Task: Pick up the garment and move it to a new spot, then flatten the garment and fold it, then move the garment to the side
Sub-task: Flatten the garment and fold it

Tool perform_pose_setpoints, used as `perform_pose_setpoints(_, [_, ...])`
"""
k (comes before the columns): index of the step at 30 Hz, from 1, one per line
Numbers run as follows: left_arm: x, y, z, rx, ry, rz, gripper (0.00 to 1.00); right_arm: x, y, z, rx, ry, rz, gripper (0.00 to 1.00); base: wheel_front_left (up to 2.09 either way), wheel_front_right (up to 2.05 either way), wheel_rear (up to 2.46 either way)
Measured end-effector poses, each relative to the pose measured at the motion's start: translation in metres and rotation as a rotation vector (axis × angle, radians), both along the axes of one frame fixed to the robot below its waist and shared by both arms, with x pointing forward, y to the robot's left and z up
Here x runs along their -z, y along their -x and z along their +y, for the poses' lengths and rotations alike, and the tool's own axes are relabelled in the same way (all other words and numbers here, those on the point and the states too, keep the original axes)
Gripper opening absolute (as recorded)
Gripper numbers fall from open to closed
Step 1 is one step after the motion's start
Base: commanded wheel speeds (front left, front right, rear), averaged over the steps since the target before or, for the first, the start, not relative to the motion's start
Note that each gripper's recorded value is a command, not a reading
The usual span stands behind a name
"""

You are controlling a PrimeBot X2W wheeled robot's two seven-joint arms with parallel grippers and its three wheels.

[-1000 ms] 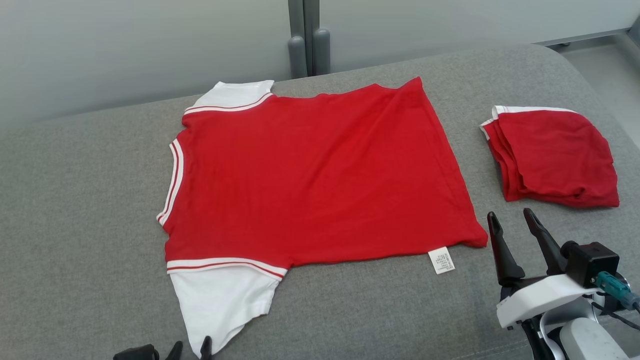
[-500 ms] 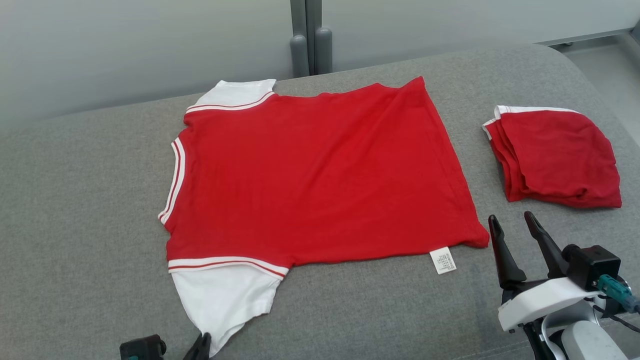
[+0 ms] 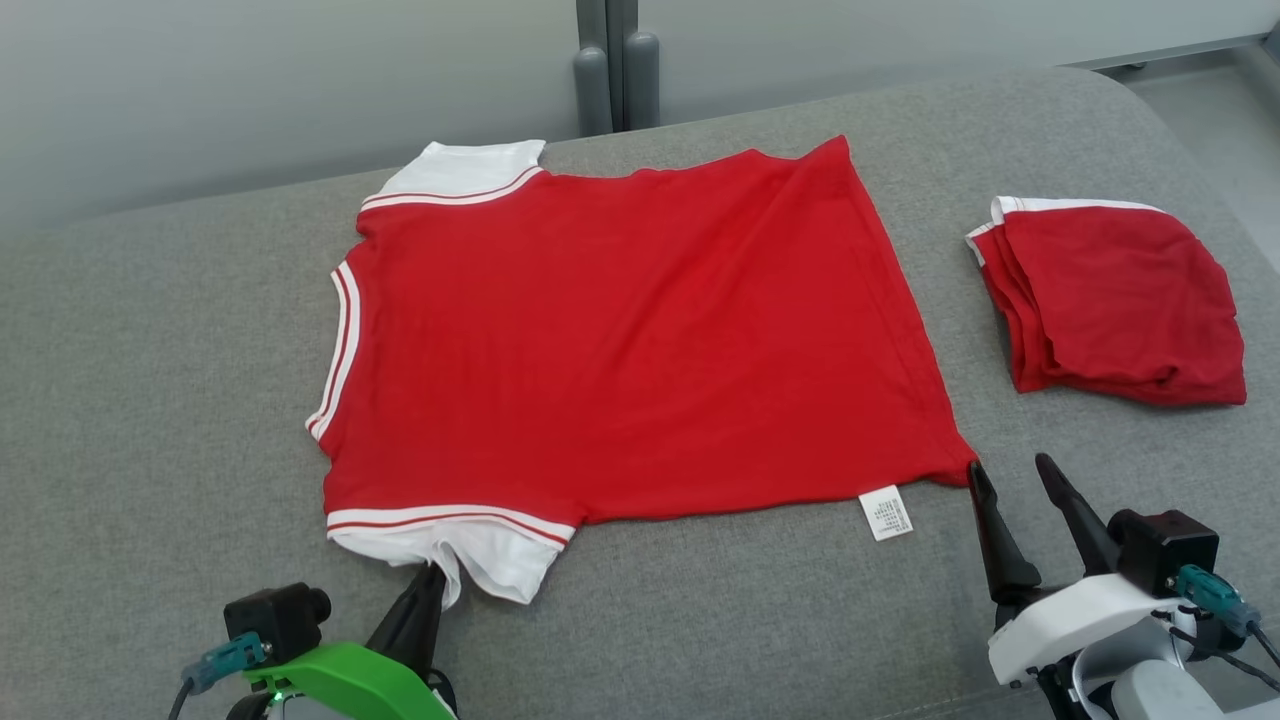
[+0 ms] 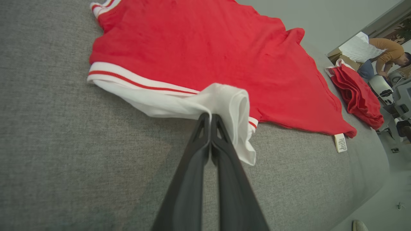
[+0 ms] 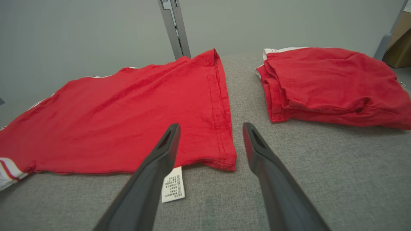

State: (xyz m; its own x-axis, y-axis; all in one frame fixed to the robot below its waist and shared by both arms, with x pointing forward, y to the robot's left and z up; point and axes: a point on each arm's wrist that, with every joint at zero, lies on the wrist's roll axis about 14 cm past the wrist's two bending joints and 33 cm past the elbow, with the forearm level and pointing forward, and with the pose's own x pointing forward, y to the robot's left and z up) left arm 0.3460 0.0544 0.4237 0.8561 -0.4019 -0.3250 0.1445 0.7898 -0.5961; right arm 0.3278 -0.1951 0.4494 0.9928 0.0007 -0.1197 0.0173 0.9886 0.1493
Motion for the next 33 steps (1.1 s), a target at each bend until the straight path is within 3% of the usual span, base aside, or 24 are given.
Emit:
perform_pose_setpoints(9, [-0.002,-0.009,0.005,0.018,-0.011,0.010,0.00,0.049,0.009,-0.009,0.019,0.013,0.167,1.00,0.00,0.00,0.00])
perform_pose_setpoints(22, [0.005,-0.024,0.021,-0.002,-0.050,0.046,0.00,0.067,-0.038,0.002,-0.013,0.002,0.207,1.00,0.00,0.00,0.00])
perform_pose_setpoints(33, [0.004,-0.029,0.032,-0.035,-0.063,0.050,0.00,0.077,-0.041,0.004,-0.023,-0.009,0.241,1.00,0.00,0.00,0.00])
